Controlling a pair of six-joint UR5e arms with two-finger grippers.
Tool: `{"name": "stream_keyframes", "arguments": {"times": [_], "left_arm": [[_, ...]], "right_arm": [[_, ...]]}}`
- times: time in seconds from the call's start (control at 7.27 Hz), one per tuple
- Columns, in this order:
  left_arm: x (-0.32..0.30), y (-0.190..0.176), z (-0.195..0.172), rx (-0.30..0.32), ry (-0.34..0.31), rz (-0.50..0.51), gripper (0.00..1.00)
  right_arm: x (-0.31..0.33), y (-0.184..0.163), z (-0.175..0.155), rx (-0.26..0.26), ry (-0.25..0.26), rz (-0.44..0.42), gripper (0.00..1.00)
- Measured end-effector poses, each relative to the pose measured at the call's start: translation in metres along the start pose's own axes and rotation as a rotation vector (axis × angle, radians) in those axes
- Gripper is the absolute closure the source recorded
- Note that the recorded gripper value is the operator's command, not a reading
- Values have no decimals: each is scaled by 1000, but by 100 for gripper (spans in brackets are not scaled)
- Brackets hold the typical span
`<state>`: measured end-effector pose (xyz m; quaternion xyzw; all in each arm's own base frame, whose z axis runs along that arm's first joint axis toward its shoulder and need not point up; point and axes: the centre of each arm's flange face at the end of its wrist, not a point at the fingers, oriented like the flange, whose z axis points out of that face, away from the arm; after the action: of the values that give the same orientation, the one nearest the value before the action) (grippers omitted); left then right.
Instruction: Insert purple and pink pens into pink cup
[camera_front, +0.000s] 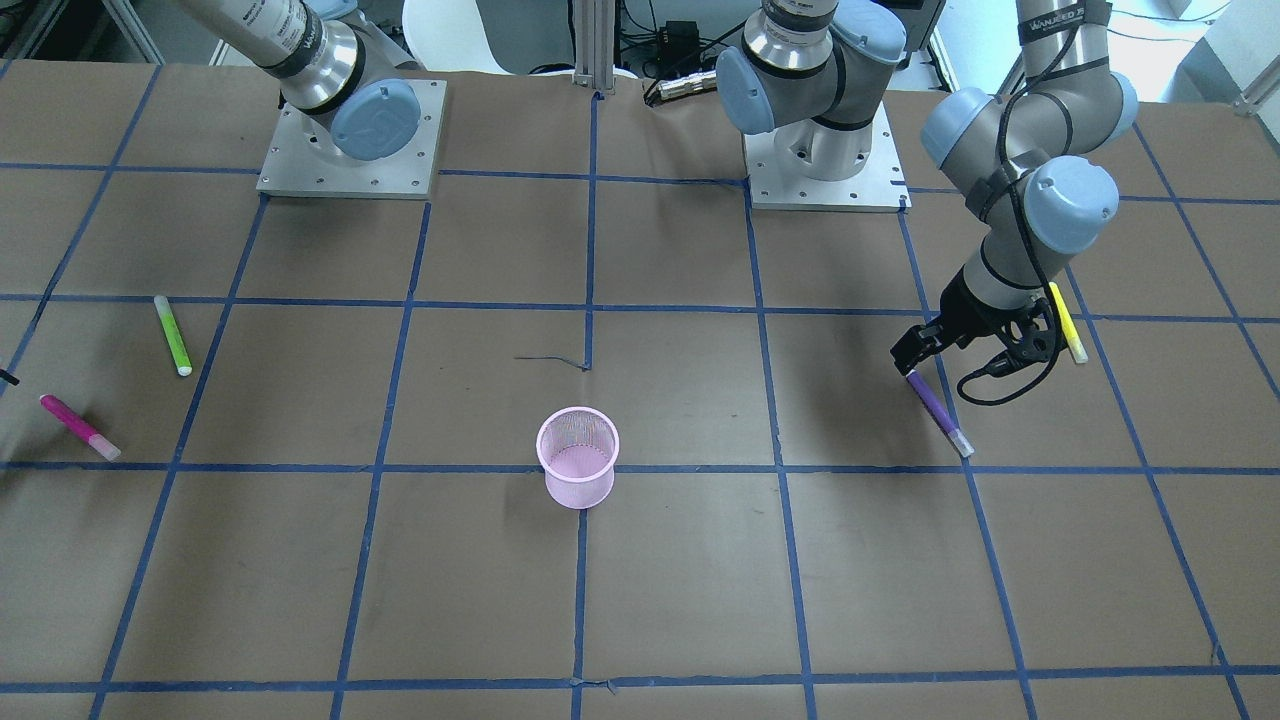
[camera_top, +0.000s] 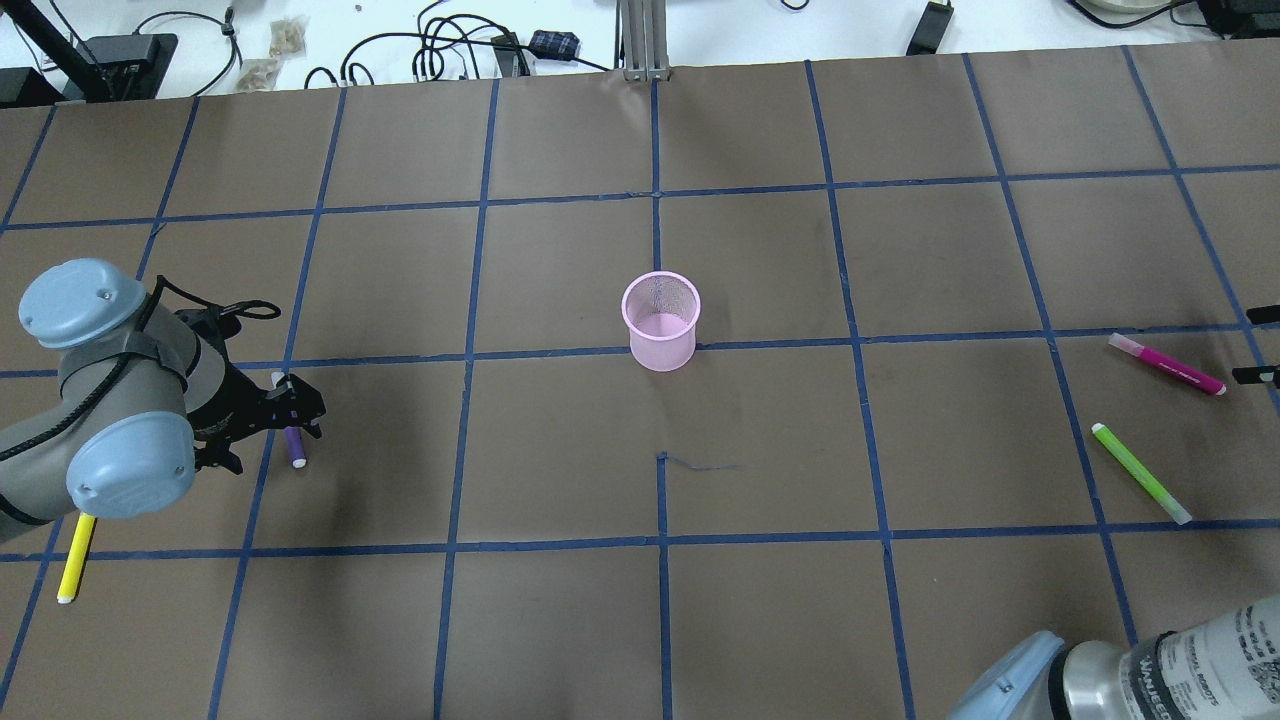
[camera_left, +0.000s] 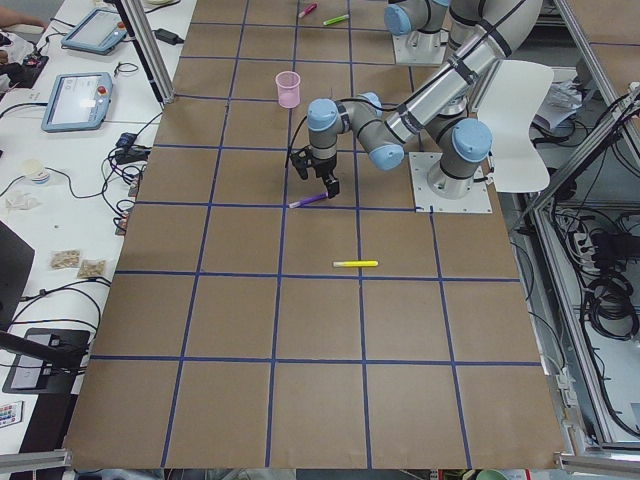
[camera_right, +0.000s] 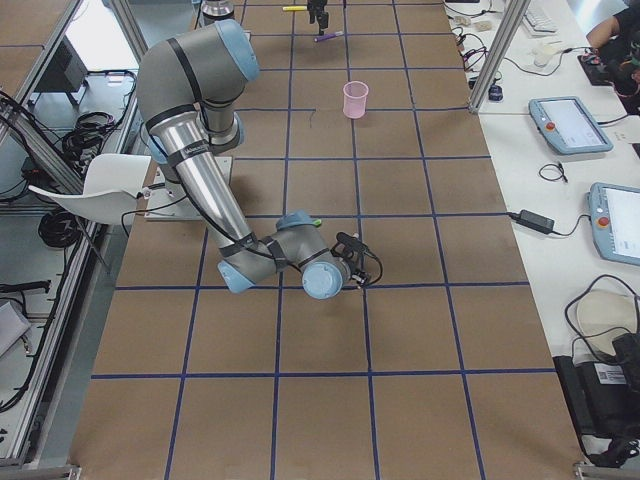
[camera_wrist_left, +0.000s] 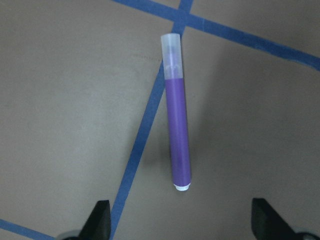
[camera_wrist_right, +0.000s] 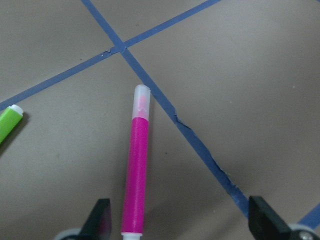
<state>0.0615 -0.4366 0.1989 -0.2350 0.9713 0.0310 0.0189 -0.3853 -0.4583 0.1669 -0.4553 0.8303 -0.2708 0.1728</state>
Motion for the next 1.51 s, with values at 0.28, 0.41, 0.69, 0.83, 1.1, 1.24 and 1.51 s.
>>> {"name": "stream_keyframes", "arguments": {"times": [0.28, 0.41, 0.69, 0.83, 1.1, 1.24, 1.51], "left_arm": [[0, -9, 19, 0, -24, -17, 0], [1, -11, 25, -2, -29, -19, 8], [3, -11, 29, -5, -34, -10, 52], [5, -11, 29, -6, -35, -5, 58], [9, -11, 29, -6, -35, 4, 77], [10, -14, 27, -1, -33, 8, 90], [12, -17, 24, 8, -29, 15, 100]], "right_arm": [[-16, 7, 17, 35, -10, -3, 4], [-19, 8, 21, 38, -17, -2, 10], [-22, 11, 23, 23, -23, -7, 35], [-21, 13, 25, 15, -23, -13, 56], [-21, 14, 25, 9, -20, -19, 89], [-20, 15, 25, 6, -17, -22, 97], [-19, 14, 22, -1, -12, -21, 98]]}}
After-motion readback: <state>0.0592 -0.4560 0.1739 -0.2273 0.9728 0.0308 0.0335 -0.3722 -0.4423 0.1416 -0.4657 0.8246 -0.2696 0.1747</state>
